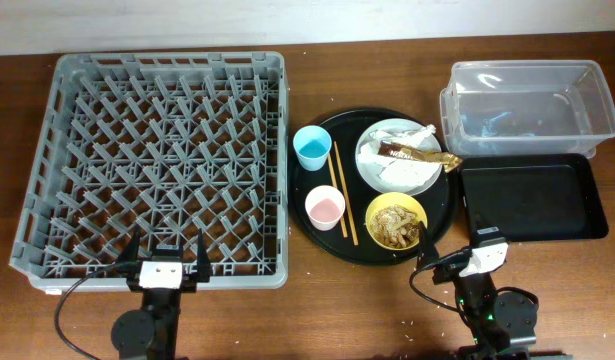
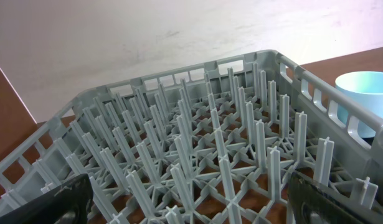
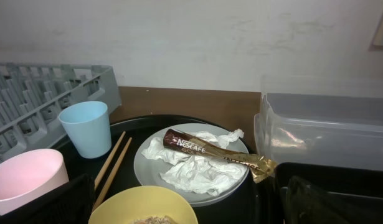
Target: Sort waste into correct bins and load items into the dishwasher rack
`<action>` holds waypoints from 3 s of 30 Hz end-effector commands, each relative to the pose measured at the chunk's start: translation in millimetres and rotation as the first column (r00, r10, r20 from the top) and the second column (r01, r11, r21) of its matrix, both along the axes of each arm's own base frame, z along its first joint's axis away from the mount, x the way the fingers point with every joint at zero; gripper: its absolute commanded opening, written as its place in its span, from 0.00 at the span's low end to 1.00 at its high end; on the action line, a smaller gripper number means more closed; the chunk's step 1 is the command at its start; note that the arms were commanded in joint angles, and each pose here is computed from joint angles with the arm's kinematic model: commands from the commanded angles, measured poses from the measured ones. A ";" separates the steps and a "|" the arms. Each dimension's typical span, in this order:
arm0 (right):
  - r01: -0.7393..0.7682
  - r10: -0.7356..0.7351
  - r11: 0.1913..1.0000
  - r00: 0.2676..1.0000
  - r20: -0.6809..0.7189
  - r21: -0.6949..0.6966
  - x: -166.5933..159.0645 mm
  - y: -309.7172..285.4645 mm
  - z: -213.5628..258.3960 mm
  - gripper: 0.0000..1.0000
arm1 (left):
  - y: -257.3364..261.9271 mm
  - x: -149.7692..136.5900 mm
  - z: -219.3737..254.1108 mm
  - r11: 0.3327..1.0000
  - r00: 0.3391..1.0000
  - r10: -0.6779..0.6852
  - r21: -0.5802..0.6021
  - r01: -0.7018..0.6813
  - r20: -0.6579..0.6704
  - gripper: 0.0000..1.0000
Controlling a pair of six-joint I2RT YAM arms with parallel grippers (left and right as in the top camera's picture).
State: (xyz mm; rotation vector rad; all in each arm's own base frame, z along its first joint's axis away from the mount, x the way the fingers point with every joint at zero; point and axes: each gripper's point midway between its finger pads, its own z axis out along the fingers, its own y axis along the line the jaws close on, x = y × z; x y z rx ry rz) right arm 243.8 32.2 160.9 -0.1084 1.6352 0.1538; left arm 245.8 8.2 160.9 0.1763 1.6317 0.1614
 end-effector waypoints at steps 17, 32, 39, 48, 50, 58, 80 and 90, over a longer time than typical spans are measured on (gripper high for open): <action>0.016 -0.016 1.000 1.000 -0.004 0.007 0.4 -2.9 -2.8 0.99 | 2.1 -0.1 -1.3 1.000 1.000 0.010 0.013 -0.010 0.002 1.00; 0.051 -0.052 0.999 0.996 0.072 0.012 1.8 -9.1 15.9 0.98 | 2.2 0.0 -2.0 1.000 1.000 0.011 0.013 -0.011 -0.001 1.00; 0.044 -0.046 0.999 0.987 0.153 0.020 0.7 -8.1 36.0 0.99 | 2.0 0.1 -0.4 1.000 1.000 0.009 0.013 -0.010 0.006 1.00; 0.052 -0.073 0.997 0.892 0.446 0.061 -25.9 -13.2 149.6 0.98 | -20.9 -4.9 53.3 0.990 0.978 -0.116 -0.065 0.128 0.173 1.00; 0.053 -0.073 0.997 0.900 0.430 0.058 -26.2 -13.2 166.9 0.99 | -21.0 -5.6 63.1 0.990 0.977 -0.116 -0.065 0.129 0.181 1.00; -0.012 0.006 1.000 0.953 0.302 0.019 11.4 1.5 238.4 0.98 | -19.2 8.5 106.7 0.987 0.991 -0.113 -0.106 0.120 0.077 1.00; -0.126 0.162 0.986 0.886 -0.435 0.110 194.7 37.2 171.1 0.99 | -9.1 138.6 102.8 0.966 0.776 -0.169 -0.260 0.007 -0.608 1.00; 0.599 -0.240 0.785 0.527 -0.815 0.156 225.4 0.6 0.1 0.99 | -10.9 152.8 60.9 0.958 0.700 -0.198 -0.287 -0.010 -0.686 1.00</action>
